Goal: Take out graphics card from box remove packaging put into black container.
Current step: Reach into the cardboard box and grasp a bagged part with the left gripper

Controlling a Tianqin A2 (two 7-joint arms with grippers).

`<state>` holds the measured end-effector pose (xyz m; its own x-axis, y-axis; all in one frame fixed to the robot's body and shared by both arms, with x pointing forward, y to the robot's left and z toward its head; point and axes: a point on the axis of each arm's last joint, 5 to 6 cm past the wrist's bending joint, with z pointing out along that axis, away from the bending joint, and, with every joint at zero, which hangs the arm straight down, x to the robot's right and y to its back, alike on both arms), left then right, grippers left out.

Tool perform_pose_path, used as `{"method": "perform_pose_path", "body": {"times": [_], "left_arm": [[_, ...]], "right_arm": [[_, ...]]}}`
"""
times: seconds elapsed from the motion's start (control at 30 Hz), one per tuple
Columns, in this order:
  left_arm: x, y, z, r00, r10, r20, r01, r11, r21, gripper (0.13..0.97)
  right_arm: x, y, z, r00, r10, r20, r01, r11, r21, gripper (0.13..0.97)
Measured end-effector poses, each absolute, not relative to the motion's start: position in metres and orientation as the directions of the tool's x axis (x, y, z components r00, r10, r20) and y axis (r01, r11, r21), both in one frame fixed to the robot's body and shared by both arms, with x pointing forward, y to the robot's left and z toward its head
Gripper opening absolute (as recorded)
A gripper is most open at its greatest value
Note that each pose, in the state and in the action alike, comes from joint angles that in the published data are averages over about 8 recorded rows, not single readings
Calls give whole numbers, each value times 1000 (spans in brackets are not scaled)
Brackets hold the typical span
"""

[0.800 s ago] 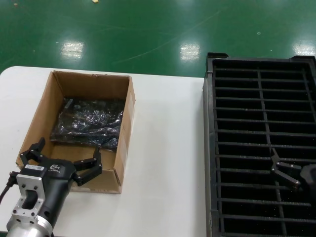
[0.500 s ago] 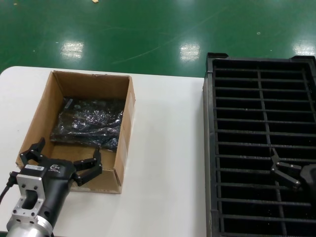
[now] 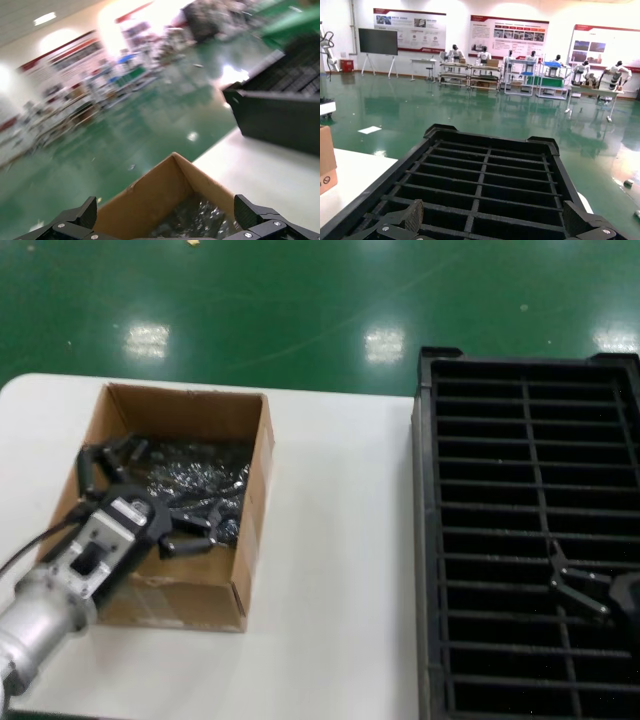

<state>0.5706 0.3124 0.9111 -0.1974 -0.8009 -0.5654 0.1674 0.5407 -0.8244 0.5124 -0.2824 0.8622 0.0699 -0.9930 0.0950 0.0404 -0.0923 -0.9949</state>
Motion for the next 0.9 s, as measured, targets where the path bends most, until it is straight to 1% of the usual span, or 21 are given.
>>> {"method": "perform_pose_path", "body": {"times": [0.17, 0.27, 0.33, 0.5, 0.6, 0.73, 0.9], "left_arm": [[607, 340, 938, -226, -609, -760, 200, 735, -648, 966], [628, 354, 952, -249, -487, -837, 205, 818, -537, 966], [642, 362, 960, -286, -402, -870, 205, 861, -466, 966], [674, 375, 966, -419, -219, -881, 203, 923, -326, 966], [690, 378, 966, -479, -143, -866, 204, 941, -269, 966], [707, 376, 965, -517, -71, -853, 210, 956, -207, 966], [720, 368, 963, -520, -24, -854, 216, 964, -158, 957]], "right_arm": [[512, -282, 862, 70, -993, 95, 40, -92, -995, 966], [512, -282, 862, 70, -993, 95, 40, -92, -995, 966], [512, -282, 862, 70, -993, 95, 40, -92, -995, 966], [512, -282, 862, 70, -993, 95, 40, -92, -995, 966], [512, -282, 862, 70, -993, 95, 40, -92, -995, 966], [512, -282, 862, 70, -993, 95, 40, -92, -995, 966], [512, -282, 862, 70, -993, 95, 40, -92, -995, 966]]}}
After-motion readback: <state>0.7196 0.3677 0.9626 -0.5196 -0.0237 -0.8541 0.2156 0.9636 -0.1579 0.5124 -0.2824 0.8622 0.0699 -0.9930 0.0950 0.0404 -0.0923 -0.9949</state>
